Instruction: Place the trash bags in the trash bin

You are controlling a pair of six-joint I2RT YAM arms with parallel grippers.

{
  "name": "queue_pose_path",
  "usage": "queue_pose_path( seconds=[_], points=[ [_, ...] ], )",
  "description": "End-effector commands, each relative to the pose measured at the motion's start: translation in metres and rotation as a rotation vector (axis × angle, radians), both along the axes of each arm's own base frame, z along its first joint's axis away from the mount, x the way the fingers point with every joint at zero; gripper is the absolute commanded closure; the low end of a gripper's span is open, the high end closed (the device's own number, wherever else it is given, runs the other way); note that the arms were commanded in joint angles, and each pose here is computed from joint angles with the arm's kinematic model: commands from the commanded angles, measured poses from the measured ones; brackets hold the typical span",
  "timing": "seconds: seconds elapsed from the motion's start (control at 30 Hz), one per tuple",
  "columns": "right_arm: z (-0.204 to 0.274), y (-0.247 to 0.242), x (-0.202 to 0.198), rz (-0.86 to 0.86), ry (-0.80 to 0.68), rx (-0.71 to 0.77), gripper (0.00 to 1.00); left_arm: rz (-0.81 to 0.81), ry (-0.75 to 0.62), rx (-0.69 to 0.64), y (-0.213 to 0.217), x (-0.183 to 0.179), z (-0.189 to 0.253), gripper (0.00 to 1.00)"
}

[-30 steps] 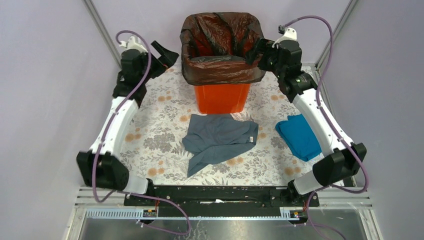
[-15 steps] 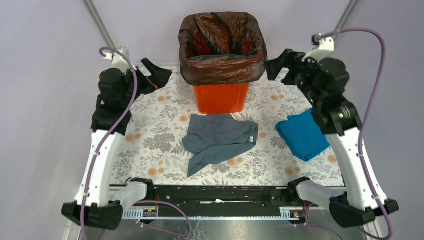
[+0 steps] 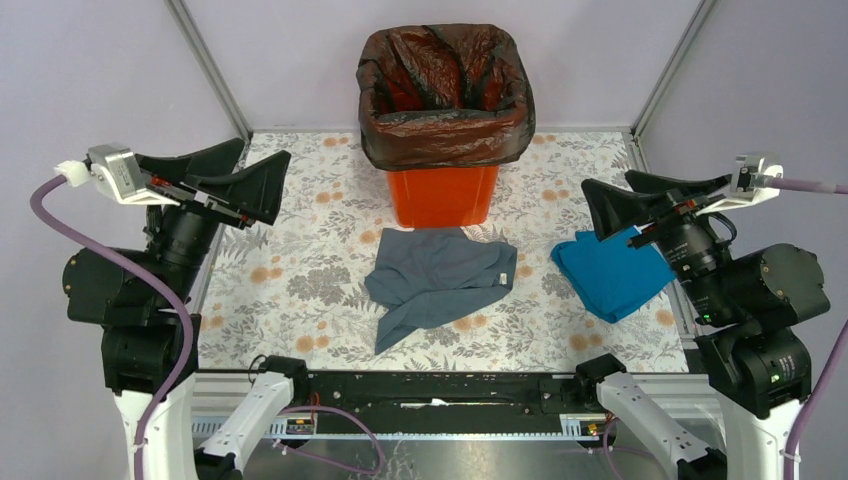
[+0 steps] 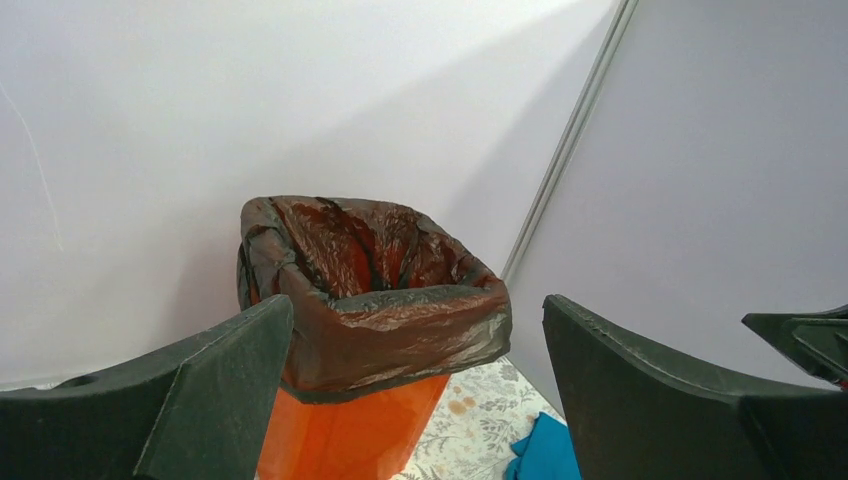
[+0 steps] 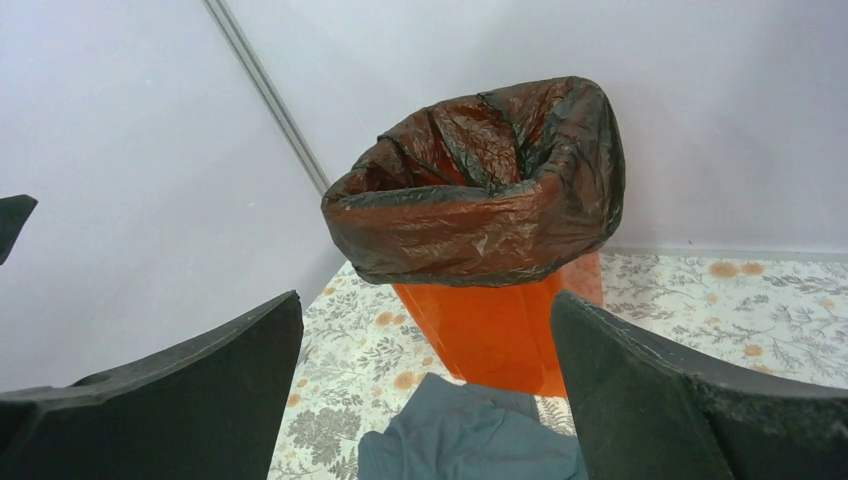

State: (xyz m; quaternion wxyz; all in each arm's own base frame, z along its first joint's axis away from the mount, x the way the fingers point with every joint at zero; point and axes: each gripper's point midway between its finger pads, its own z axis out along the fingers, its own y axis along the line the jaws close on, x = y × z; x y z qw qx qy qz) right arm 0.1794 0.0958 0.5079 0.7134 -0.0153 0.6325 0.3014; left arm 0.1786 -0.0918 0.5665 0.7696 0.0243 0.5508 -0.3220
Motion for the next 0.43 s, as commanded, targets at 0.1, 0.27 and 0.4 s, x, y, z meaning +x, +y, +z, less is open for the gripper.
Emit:
queue_pose_path(
  seconds=[0.1,0.27,0.4],
  points=[
    [-0.009,-0.010,0.007,-0.068,0.055,-0.029,0.00,0.010,0.018,0.051,-0.002,0.012,-0.012,0.01],
    [-0.010,-0.012,0.013,-0.089,0.061,-0.022,0.00,0.034,0.007,0.057,0.002,0.011,-0.012,0.01],
    [-0.013,-0.008,0.017,-0.076,0.056,-0.045,0.00,0.054,-0.001,0.053,0.006,0.009,-0.012,0.01]
  ],
)
